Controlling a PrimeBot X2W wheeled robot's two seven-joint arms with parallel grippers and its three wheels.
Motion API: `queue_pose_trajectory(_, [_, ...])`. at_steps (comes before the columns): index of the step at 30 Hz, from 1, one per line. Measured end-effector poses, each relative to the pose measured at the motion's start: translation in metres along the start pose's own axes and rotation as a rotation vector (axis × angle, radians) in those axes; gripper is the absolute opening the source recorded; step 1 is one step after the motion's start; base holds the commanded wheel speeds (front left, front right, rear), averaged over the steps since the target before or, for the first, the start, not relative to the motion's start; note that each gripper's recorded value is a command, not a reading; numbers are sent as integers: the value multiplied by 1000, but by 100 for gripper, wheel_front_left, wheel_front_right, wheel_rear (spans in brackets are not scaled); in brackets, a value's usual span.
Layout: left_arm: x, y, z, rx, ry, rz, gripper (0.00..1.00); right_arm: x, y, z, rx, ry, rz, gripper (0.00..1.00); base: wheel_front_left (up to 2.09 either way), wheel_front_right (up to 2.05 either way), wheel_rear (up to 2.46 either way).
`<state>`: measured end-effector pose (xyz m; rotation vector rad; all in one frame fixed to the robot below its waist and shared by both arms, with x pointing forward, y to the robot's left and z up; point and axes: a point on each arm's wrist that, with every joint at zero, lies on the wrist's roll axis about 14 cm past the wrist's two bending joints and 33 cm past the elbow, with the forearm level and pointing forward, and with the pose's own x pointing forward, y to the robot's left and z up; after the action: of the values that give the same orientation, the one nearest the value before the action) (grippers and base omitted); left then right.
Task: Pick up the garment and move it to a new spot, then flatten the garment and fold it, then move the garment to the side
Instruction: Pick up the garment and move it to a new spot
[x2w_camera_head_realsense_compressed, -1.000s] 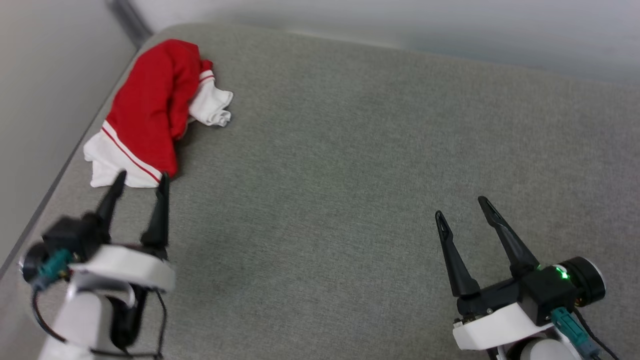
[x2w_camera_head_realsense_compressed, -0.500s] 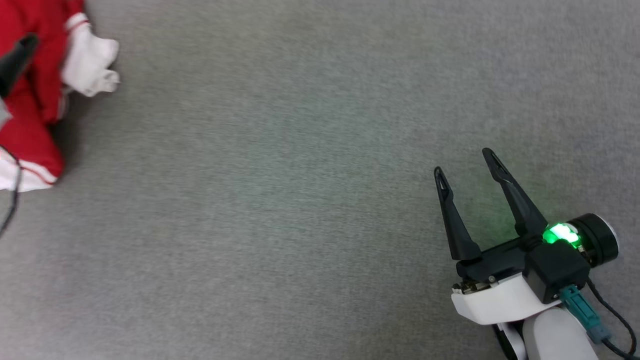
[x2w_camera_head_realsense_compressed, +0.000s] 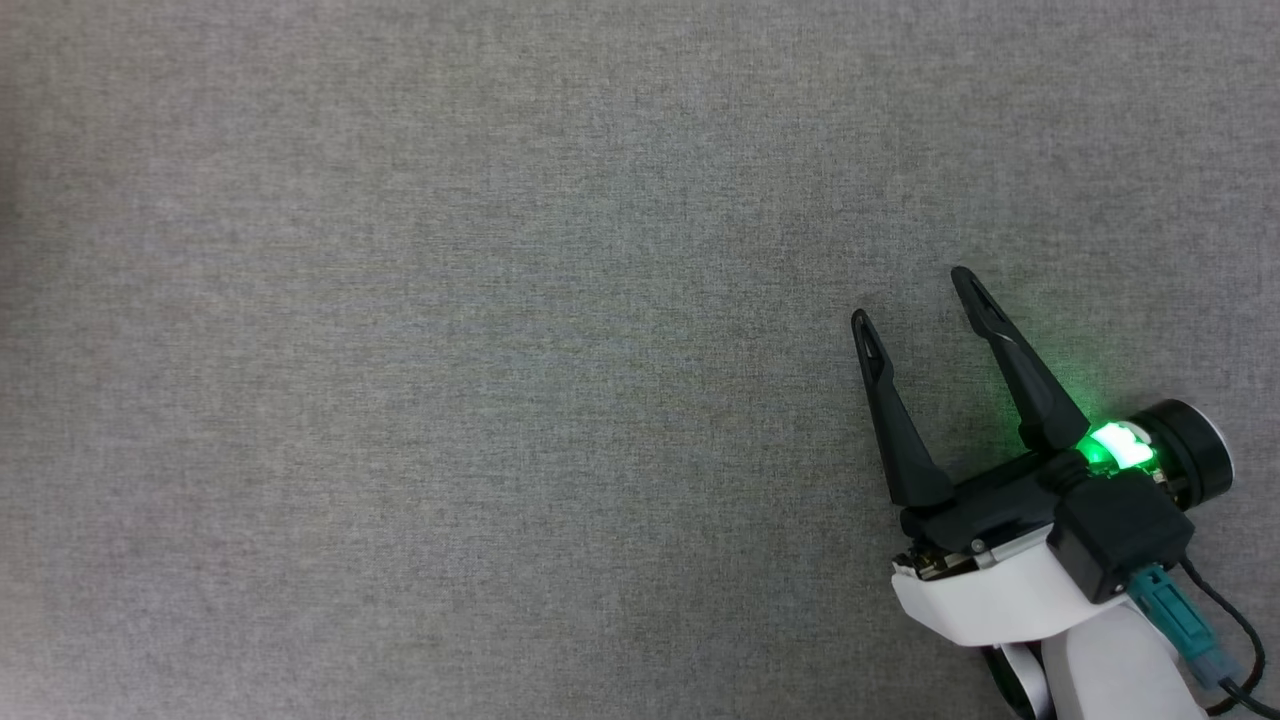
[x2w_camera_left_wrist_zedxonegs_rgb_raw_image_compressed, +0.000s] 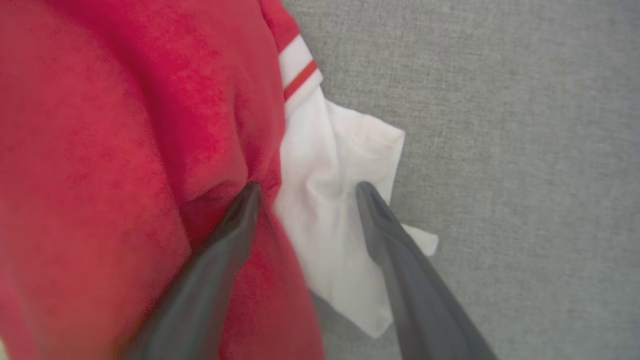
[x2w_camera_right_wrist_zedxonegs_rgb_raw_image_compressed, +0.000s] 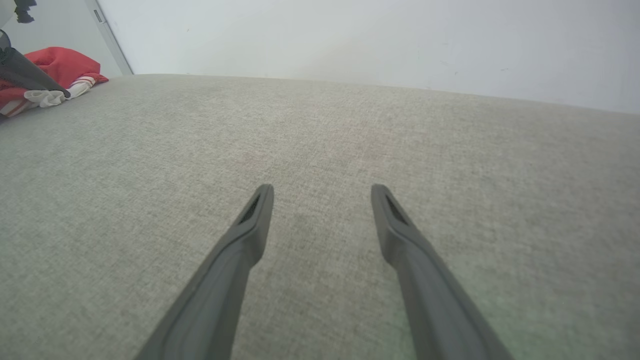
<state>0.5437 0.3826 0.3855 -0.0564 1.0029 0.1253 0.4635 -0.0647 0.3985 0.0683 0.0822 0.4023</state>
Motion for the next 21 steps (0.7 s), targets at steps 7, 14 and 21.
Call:
queue_pose_trajectory(7, [15,9,-20,-39,64,28,28,0,-5,-6,-6,12,-11,100,0,0,0])
queue_pose_trajectory(14, [9,5,-23,-36,53,13,0,0,-3,-3,-20,10,-5,100,0,0,0])
queue_pose_trajectory(21, [-31,-34,1,39,-122,-112,0,-9,4,28,-40,-43,0,100,0,0,0])
